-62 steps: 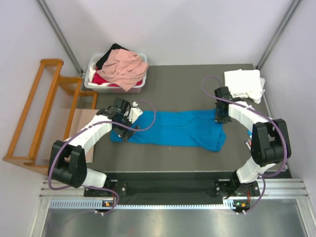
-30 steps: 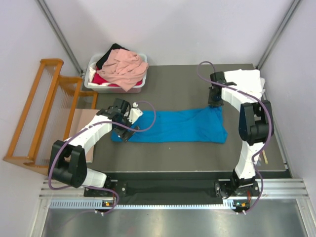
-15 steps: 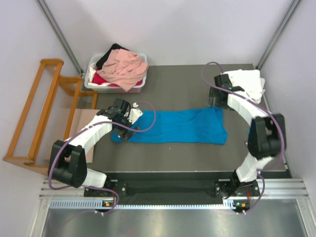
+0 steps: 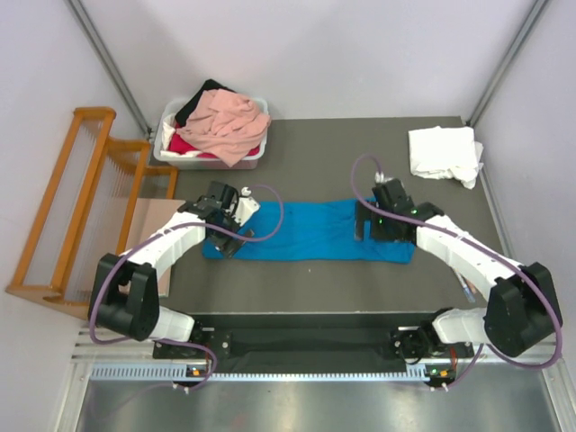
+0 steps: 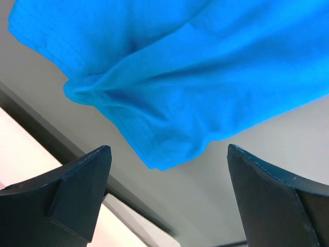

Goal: Fold and stack the t-shirts
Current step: Fold the tshirt

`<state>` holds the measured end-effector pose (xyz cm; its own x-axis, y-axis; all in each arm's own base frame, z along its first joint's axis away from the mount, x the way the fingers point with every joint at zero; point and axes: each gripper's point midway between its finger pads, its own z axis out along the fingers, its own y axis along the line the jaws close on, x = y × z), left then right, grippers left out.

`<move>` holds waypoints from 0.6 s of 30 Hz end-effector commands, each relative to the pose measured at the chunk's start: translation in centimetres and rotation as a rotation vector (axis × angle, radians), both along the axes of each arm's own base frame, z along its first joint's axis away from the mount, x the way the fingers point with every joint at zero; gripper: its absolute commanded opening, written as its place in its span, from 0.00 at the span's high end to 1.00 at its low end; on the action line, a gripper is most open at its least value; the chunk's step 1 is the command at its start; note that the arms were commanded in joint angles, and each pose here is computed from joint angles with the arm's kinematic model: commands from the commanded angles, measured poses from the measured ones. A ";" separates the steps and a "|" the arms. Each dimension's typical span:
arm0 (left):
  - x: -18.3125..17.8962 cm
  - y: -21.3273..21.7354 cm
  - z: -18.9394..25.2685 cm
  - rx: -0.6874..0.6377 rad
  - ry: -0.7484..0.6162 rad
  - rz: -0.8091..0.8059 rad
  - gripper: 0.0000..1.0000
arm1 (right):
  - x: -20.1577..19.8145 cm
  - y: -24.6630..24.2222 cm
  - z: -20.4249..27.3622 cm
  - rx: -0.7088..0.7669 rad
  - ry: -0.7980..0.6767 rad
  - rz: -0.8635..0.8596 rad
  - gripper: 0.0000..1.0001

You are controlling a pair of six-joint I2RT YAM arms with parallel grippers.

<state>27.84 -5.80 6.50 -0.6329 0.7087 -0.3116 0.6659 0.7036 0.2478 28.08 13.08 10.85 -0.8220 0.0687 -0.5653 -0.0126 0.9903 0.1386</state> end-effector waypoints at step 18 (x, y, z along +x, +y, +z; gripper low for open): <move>3.5 0.4 -2.1 0.030 -0.043 0.092 0.01 | -0.1 1.4 -5.9 0.005 0.133 -0.070 0.00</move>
